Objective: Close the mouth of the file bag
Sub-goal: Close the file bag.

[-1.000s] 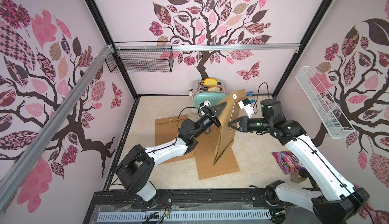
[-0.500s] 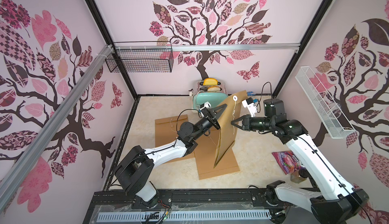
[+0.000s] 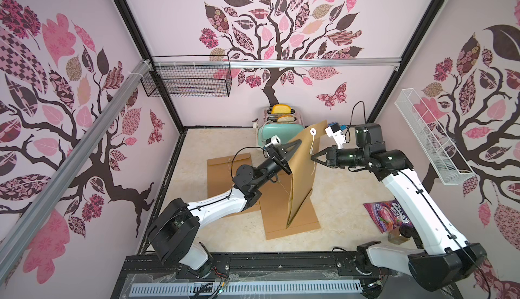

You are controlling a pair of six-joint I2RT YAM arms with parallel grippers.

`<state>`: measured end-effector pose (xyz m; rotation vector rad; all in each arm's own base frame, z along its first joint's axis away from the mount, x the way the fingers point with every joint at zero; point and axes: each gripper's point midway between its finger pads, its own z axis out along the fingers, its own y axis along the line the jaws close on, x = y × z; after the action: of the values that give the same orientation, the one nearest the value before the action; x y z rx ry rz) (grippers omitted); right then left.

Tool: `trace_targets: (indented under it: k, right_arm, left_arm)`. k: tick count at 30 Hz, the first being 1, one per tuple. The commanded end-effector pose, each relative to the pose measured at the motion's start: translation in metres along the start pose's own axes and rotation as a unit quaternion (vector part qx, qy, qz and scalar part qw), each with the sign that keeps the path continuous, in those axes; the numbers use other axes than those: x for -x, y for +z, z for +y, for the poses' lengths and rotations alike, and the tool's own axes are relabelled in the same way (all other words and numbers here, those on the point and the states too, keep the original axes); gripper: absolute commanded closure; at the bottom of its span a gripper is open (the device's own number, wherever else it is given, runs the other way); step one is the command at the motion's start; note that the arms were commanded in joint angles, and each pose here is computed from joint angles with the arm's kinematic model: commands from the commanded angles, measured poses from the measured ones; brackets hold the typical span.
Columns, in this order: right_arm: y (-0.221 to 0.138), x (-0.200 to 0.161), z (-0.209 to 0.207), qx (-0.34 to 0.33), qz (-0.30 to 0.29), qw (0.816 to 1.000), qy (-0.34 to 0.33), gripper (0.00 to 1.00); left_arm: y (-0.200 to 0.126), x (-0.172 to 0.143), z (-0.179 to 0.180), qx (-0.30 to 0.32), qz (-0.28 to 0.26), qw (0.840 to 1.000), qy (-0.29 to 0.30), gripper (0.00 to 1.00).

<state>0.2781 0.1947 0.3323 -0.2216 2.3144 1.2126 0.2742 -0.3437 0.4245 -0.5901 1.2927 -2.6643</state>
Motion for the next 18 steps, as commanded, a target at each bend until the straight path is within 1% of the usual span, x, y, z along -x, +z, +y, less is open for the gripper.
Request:
trace_targets:
  k: [1,6,9,14,18]
  right_arm:
    - [-0.009,0.006,0.006,-0.006,-0.006,1.0,-0.018,1.0]
    - [-0.013,0.012,0.016,0.003,-0.006,1.0,-0.021,1.0]
    - [-0.019,0.013,0.019,-0.011,0.001,0.999,-0.033,1.0]
    - [-0.026,0.016,0.025,-0.014,-0.006,0.999,-0.047,1.0]
    - [-0.034,0.014,0.018,-0.053,0.0,0.997,-0.057,1.0]
  left_arm:
    - [0.0,-0.021,-0.022,-0.028,0.033,0.999,-0.013,1.0]
    - [-0.006,-0.021,-0.017,-0.019,0.032,0.999,-0.008,1.0]
    - [-0.006,-0.025,-0.015,-0.012,0.042,0.999,-0.006,1.0]
    - [-0.01,-0.025,-0.005,0.021,0.038,0.999,0.013,1.0]
    - [-0.013,-0.021,-0.001,0.034,0.031,0.999,0.027,1.0]
